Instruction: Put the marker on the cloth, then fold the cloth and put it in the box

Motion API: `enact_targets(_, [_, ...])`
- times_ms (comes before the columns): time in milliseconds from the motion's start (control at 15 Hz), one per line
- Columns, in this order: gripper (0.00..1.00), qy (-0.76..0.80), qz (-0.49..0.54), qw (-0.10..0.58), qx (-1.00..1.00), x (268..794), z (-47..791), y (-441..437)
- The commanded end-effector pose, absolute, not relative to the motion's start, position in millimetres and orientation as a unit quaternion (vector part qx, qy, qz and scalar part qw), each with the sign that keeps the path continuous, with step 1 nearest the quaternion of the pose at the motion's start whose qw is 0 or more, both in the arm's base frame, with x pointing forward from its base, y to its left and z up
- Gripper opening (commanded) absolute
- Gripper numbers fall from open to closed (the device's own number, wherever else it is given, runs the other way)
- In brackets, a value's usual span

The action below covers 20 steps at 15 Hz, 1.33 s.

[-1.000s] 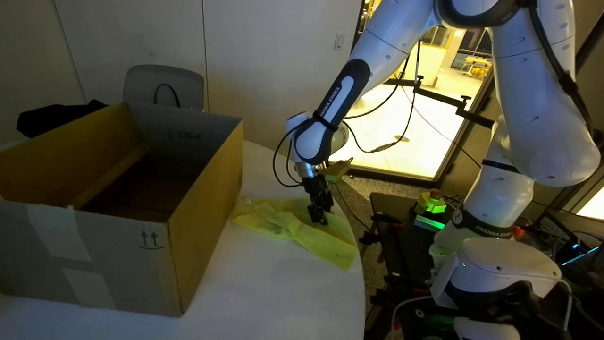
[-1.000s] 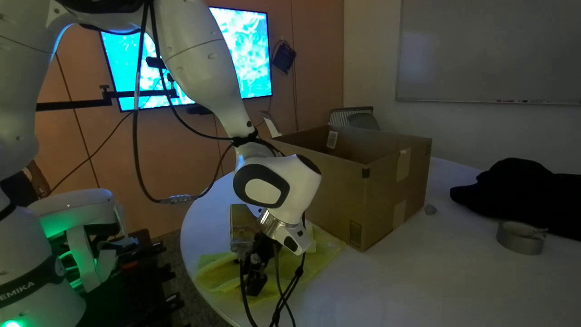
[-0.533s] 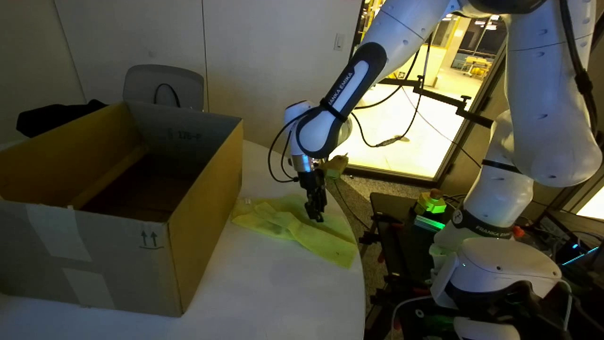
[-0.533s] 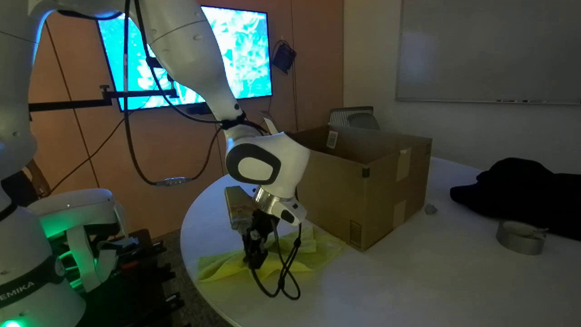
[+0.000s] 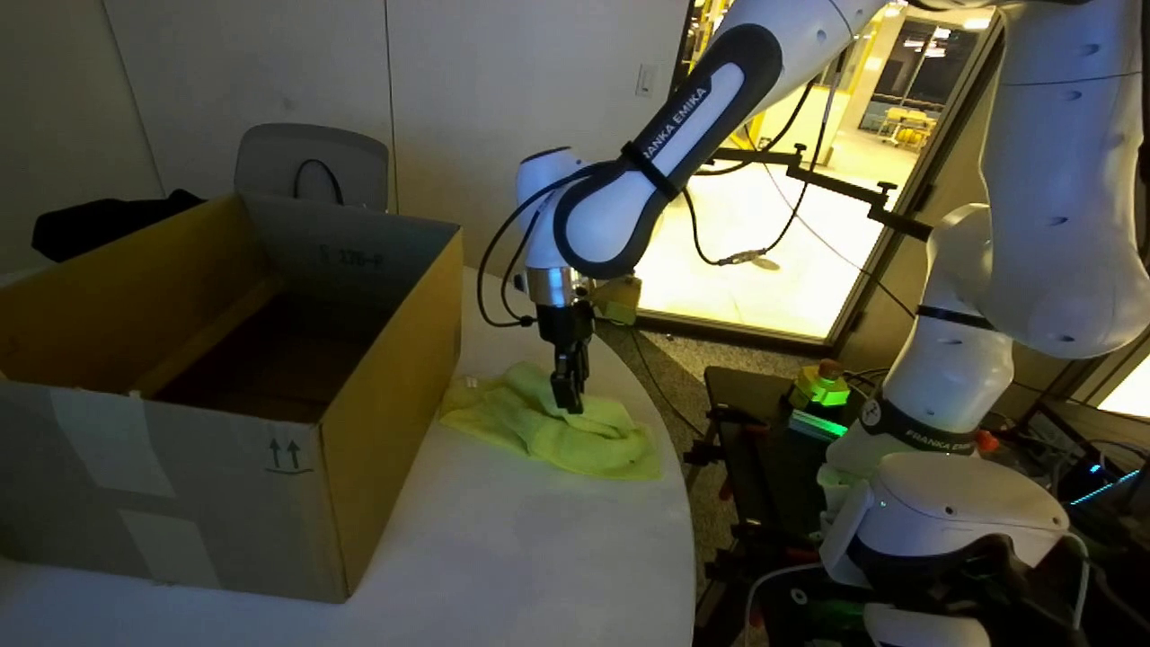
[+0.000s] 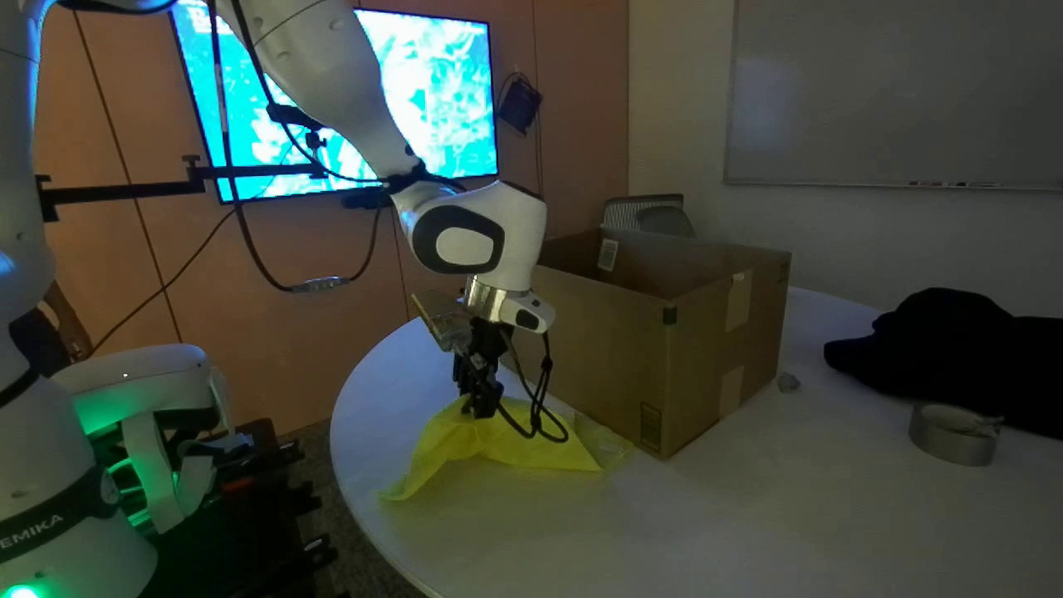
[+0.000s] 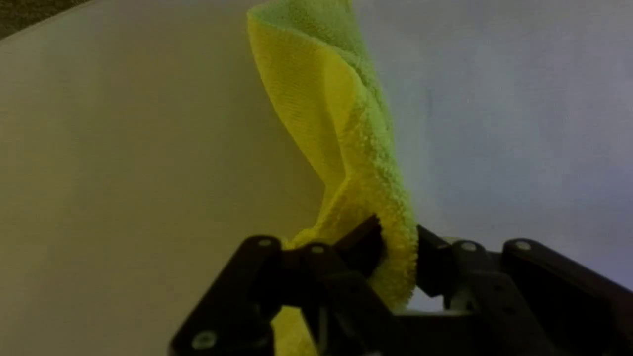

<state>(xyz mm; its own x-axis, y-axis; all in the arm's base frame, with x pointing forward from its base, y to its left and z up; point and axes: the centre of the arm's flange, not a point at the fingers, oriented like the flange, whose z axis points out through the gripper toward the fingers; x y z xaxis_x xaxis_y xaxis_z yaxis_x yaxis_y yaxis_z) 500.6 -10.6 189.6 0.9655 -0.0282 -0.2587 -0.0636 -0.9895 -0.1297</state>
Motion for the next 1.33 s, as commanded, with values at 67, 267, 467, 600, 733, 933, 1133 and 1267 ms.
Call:
enact_targets(67, [0.05, 0.003, 0.15, 0.049, -0.988, 547, 159, 21])
enact_targets(267, [0.08, -0.004, 0.159, 0.046, -0.986, 563, 138, 38])
enact_targets(467, [0.4, -0.027, 0.154, 0.053, -0.986, 571, 132, 55])
enact_targets(600, [0.55, -0.044, 0.143, 0.06, -0.987, 574, 136, 68])
enact_targets(733, [0.71, -0.063, 0.135, 0.066, -0.987, 575, 143, 79])
enact_targets(933, [0.93, -0.102, 0.119, 0.074, -0.985, 571, 153, 94])
enact_targets(1133, [1.0, -0.136, 0.113, 0.078, -0.981, 565, 159, 96])
enact_targets(1267, [1.0, -0.138, 0.115, 0.075, -0.981, 563, 157, 93])
